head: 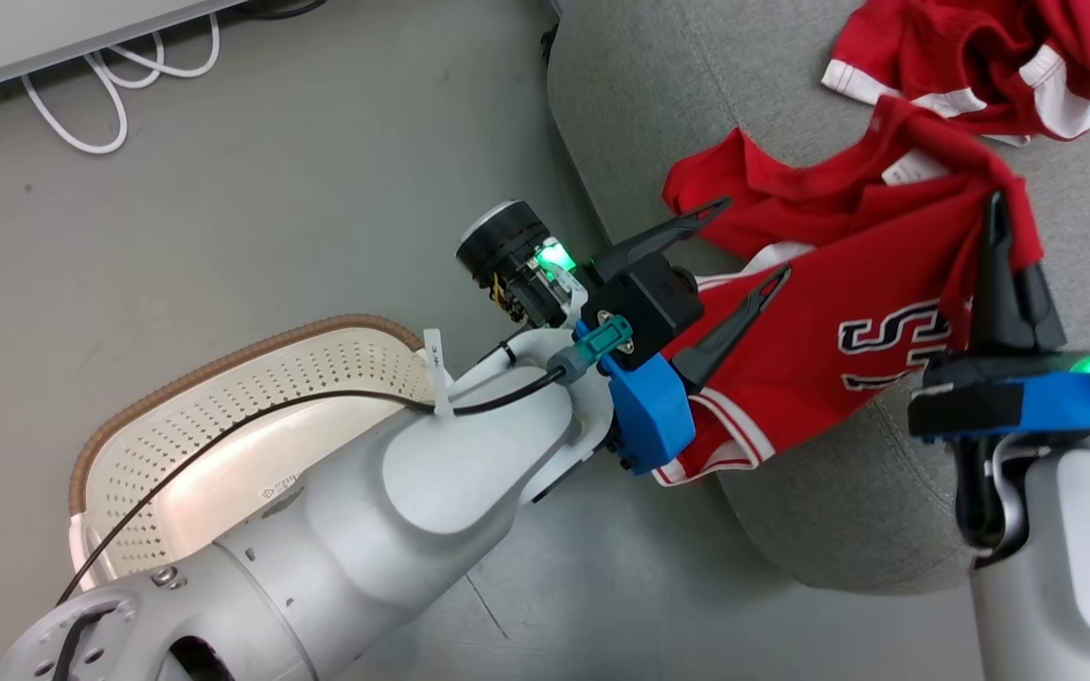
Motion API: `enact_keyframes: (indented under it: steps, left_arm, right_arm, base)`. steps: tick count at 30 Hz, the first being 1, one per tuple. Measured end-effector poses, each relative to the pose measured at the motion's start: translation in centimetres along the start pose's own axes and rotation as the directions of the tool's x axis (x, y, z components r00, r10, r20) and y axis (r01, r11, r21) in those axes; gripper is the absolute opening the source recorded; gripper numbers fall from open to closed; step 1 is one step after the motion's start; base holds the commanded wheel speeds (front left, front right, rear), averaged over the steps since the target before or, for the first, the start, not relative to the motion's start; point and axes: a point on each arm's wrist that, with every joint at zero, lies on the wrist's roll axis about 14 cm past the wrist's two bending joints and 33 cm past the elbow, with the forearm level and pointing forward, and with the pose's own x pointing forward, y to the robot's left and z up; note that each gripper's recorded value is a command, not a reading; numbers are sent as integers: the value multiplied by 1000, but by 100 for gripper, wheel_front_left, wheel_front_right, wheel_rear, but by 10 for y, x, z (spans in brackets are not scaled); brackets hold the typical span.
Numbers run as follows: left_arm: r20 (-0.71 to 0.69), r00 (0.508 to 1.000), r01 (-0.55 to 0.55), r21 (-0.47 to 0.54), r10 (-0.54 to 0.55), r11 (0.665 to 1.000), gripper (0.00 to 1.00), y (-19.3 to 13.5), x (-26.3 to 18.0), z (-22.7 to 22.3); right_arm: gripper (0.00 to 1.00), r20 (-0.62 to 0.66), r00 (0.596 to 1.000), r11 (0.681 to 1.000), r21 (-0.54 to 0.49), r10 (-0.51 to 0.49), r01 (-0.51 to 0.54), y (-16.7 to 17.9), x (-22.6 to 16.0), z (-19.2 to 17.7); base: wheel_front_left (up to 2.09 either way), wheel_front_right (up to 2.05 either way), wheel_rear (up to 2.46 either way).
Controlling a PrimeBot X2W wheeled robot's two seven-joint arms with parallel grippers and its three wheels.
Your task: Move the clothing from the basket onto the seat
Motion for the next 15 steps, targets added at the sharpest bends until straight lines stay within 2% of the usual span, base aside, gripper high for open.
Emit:
enact_keyframes:
  steps: [8,9,15]
  left_arm:
    - [24,999,-35,-16,35,999,100,16,0,-1]
    - [30,999,-44,-19,44,999,100,23,0,-4]
    - [26,995,-96,-35,97,995,100,50,-2,-28]
  right_arm:
    - [0,112,990,993,-90,85,-75,12,40,38]
    - [0,176,979,988,-131,104,-82,12,58,60]
    - [0,358,925,970,-239,130,-44,3,106,128]
  base:
    - [0,0,0]
    - [0,0,0]
    - [0,0,0]
